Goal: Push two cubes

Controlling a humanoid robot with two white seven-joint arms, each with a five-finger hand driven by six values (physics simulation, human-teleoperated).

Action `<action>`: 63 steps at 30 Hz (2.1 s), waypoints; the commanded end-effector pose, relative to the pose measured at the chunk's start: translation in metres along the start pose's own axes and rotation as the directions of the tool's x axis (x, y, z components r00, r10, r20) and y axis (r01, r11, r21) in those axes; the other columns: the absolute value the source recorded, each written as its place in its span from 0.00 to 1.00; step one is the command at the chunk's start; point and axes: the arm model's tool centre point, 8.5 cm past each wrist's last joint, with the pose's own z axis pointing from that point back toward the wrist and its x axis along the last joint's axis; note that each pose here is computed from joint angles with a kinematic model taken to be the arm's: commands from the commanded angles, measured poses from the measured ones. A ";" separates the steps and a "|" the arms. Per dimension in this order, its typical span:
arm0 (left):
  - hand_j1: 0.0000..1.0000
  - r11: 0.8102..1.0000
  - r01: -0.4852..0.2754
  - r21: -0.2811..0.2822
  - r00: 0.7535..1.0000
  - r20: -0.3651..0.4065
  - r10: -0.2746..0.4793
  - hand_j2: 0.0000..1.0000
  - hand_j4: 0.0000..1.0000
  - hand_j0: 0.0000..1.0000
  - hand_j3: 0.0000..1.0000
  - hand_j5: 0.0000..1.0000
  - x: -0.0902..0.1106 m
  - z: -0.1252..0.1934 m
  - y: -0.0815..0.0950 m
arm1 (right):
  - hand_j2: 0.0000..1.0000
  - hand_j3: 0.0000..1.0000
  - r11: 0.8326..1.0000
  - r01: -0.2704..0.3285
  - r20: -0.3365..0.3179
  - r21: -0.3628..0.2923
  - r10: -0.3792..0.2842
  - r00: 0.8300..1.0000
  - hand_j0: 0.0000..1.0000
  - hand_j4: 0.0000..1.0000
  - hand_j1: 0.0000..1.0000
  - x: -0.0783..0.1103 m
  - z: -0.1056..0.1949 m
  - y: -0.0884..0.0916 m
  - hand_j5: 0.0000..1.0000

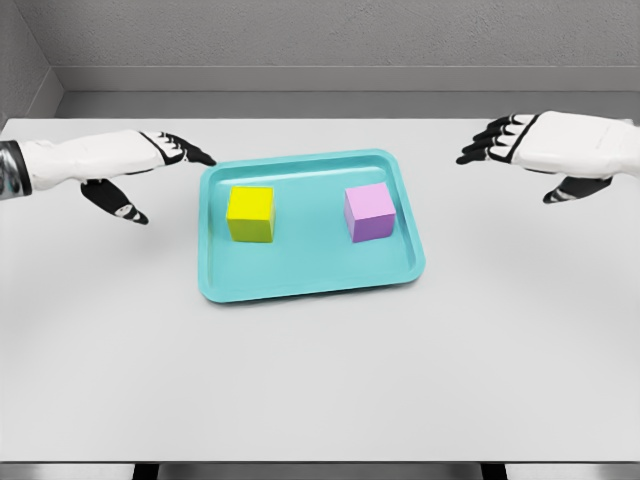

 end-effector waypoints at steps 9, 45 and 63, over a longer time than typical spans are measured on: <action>0.33 0.993 -0.017 -0.120 1.000 -0.013 0.016 0.33 0.33 0.33 0.33 0.33 -0.008 -0.041 -0.033 | 0.11 0.11 0.996 0.031 0.046 0.080 -0.035 0.998 0.11 0.11 0.11 0.009 -0.017 0.025 0.11; 0.04 0.990 -0.047 -0.133 0.999 0.005 0.048 0.04 0.04 0.04 0.04 0.04 -0.004 -0.099 -0.044 | 0.24 0.24 0.981 0.069 0.062 0.179 -0.081 0.995 0.24 0.24 0.24 -0.001 -0.136 0.054 0.24; 0.04 0.992 -0.010 -0.129 0.998 0.052 0.017 0.04 0.04 0.04 0.04 0.04 0.013 -0.124 -0.034 | 0.27 0.27 0.979 0.052 0.099 0.199 -0.073 0.992 0.27 0.27 0.27 0.012 -0.168 0.053 0.27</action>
